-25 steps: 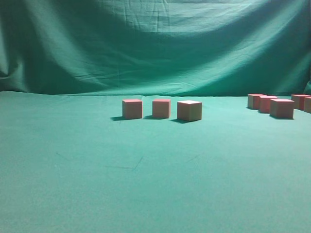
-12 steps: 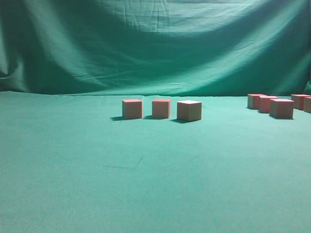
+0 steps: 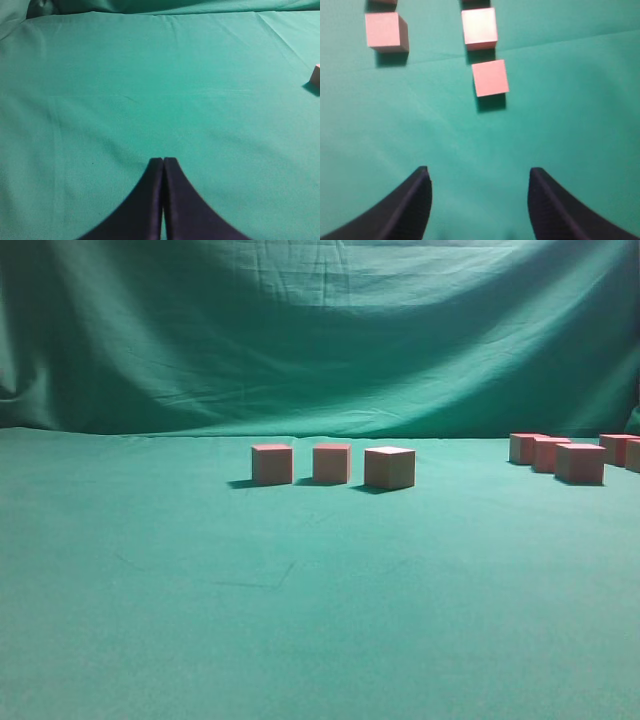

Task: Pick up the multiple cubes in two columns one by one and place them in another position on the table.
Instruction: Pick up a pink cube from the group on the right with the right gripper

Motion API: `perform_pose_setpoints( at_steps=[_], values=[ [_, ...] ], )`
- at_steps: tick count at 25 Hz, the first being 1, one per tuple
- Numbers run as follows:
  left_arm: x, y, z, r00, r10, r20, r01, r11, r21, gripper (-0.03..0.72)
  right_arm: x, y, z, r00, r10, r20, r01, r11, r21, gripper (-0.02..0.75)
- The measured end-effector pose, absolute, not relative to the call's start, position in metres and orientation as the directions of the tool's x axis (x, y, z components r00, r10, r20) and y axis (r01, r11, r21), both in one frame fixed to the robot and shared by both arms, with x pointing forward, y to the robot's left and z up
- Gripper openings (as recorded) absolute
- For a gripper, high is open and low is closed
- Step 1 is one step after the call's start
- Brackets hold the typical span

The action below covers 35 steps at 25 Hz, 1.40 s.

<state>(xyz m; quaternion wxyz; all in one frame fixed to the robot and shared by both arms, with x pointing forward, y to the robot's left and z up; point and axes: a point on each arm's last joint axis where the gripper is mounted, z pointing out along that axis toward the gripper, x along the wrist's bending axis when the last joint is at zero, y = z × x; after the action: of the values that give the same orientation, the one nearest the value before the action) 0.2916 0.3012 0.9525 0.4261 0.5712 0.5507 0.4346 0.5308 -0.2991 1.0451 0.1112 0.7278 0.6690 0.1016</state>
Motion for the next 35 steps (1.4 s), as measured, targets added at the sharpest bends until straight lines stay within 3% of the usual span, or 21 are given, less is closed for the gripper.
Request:
perform_pose_setpoints(
  at_steps=[12, 18, 24, 26, 32, 35],
  values=[
    [0.292, 0.301, 0.953, 0.016, 1.0, 0.027, 0.259, -0.03, 0.965, 0.0, 0.572, -0.304, 0.984, 0.005, 0.997, -0.08, 0.961, 0.017, 0.276, 0.392],
    [0.292, 0.301, 0.953, 0.016, 1.0, 0.027, 0.259, -0.03, 0.965, 0.0, 0.581, -0.304, 0.961, -0.011, 0.996, -0.093, 0.969, 0.034, 0.243, 0.619],
    [0.292, 0.301, 0.953, 0.016, 1.0, 0.027, 0.259, -0.03, 0.965, 0.0, 0.59, -0.304, 0.946, -0.016, 0.996, -0.09, 0.968, 0.038, 0.246, 0.618],
    [0.292, 0.301, 0.953, 0.016, 1.0, 0.027, 0.259, -0.03, 0.965, 0.0, 0.591, -0.304, 0.941, -0.018, 0.996, -0.089, 0.969, 0.039, 0.246, 0.565],
    [0.292, 0.301, 0.953, 0.016, 1.0, 0.027, 0.259, -0.03, 0.965, 0.0, 0.596, -0.304, 0.933, -0.019, 0.996, -0.088, 0.97, 0.039, 0.239, 0.568],
    [0.292, 0.301, 0.953, 0.016, 1.0, 0.027, 0.259, -0.03, 0.965, 0.0, 0.598, -0.304, 0.931, -0.016, 0.996, -0.084, 0.968, 0.037, 0.25, 0.446]
  ],
)
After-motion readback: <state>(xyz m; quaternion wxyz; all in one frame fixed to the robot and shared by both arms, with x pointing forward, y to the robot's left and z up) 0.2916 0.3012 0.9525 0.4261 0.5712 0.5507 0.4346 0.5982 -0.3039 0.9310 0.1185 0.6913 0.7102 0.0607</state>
